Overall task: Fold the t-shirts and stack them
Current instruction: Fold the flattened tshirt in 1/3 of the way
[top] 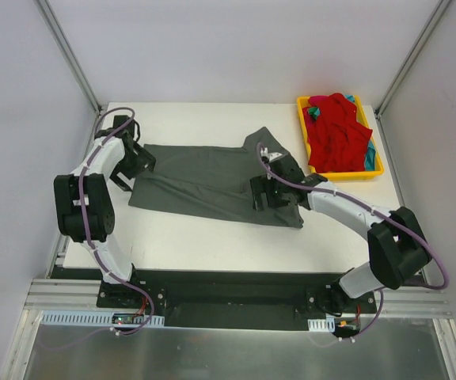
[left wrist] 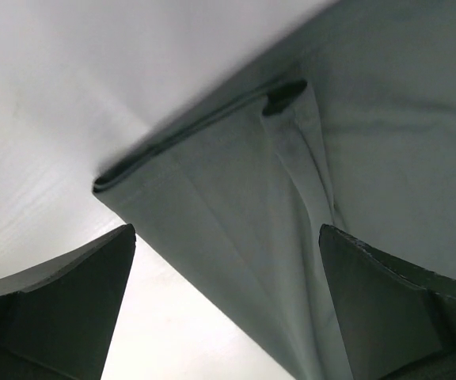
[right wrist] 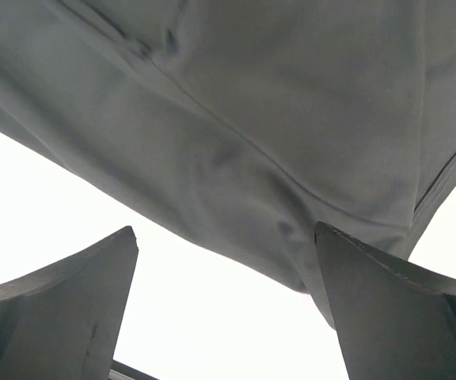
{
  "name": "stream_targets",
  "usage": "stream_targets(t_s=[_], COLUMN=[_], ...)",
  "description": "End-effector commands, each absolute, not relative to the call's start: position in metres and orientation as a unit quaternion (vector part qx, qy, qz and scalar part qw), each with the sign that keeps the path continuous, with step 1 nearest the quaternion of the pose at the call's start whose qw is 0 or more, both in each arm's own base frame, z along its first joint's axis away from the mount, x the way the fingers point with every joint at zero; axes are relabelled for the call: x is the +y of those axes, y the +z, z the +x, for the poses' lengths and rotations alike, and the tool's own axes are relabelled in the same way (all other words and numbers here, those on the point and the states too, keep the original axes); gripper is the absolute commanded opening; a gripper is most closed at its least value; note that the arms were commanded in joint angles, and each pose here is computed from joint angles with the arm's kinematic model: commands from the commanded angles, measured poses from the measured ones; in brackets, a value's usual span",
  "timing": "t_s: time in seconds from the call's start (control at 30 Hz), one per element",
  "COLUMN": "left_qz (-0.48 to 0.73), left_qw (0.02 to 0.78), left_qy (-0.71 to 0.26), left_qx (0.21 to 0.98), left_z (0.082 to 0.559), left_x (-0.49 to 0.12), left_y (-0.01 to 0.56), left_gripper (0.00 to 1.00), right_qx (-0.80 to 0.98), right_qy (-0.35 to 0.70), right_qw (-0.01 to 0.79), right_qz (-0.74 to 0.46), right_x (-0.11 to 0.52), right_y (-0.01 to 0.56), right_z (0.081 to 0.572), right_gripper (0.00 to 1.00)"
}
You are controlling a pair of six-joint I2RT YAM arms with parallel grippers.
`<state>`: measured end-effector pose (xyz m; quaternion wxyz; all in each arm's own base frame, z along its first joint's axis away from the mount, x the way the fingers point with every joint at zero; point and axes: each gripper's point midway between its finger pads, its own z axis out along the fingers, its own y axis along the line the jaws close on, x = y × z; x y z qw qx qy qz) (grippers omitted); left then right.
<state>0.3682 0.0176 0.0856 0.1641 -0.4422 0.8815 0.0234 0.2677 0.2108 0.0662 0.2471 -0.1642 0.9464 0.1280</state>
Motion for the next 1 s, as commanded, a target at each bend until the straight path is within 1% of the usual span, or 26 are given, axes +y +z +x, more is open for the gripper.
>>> stream_targets(t_s=[0.0,0.2,0.4,0.5,0.7,0.97], left_qz=[-0.414,-0.419,-0.434,-0.441,-0.443,-0.460], left_qw=[0.141,0.108,0.076,0.064,0.058,0.033], left_qy=[-0.037,-0.003,0.042,0.065,0.094,0.119], left_qx=[0.899,0.901,0.897,0.893,0.890,0.879], left_z=[0.366,0.350,0.316,0.298,0.273,0.230], left_x=[-0.013,-0.005,0.011,0.022,0.033,0.033], left_y=[0.074,0.043,0.019,0.011,0.007,0.006], left_gripper=[0.99,0.99,0.99,0.99,0.99,0.99], right_qx=[0.928,0.941,0.953,0.960,0.969,0.968], right_qy=[0.166,0.171,0.171,0.166,0.146,0.134], right_qw=[0.306,0.273,0.240,0.223,0.200,0.213], right_qz=[-0.137,-0.108,-0.063,-0.042,-0.004,0.018], right_x=[0.234,0.246,0.230,0.219,0.198,0.182], right_y=[0.112,0.087,0.051,0.035,0.015,0.022], right_z=[0.304,0.343,0.381,0.385,0.373,0.352], right_gripper=[0.96,0.96,0.96,0.96,0.96,0.96])
